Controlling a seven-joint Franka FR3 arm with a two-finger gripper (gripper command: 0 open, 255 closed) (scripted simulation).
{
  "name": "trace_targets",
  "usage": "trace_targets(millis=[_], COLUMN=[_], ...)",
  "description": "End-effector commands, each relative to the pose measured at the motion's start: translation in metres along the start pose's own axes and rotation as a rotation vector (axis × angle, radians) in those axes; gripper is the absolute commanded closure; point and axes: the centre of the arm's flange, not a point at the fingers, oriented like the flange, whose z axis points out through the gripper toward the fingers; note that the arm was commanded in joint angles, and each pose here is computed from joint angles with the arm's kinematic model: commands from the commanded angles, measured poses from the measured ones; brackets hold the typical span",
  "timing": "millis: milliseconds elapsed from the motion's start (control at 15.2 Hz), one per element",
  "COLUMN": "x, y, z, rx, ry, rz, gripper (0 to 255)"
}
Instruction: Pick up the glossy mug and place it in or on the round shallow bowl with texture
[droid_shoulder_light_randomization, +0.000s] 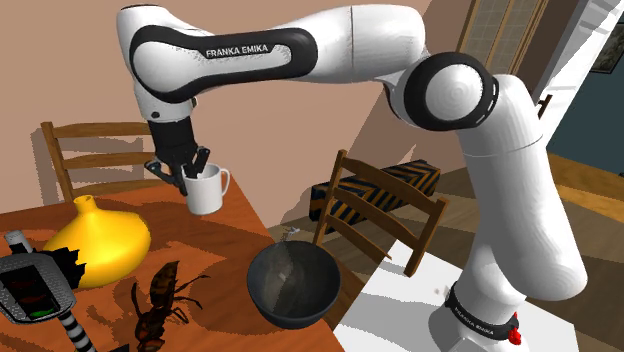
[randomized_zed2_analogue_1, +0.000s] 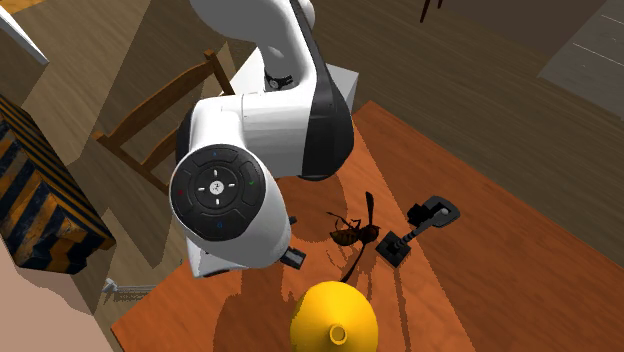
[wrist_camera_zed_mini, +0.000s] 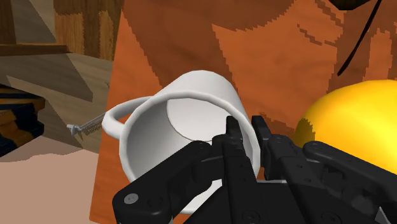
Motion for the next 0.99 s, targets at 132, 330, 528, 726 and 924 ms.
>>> trace_targets(millis=[132,330,528,726,924], x=[-0.001,-0.001,-0.002,-0.016,-0.055], y=[0.0,0.001,0.001,0.003,0.007], z=[-0.022,-0.038,-0.054,-0.062,-0.063], rx=[0.0,0.0,0.0,0.0,0.0], ry=[0.0,0.0,0.0,0.0,0.0], rz=[0.0,0.0,0.0,0.0,0.0], gripper=[255,255,255,255,255])
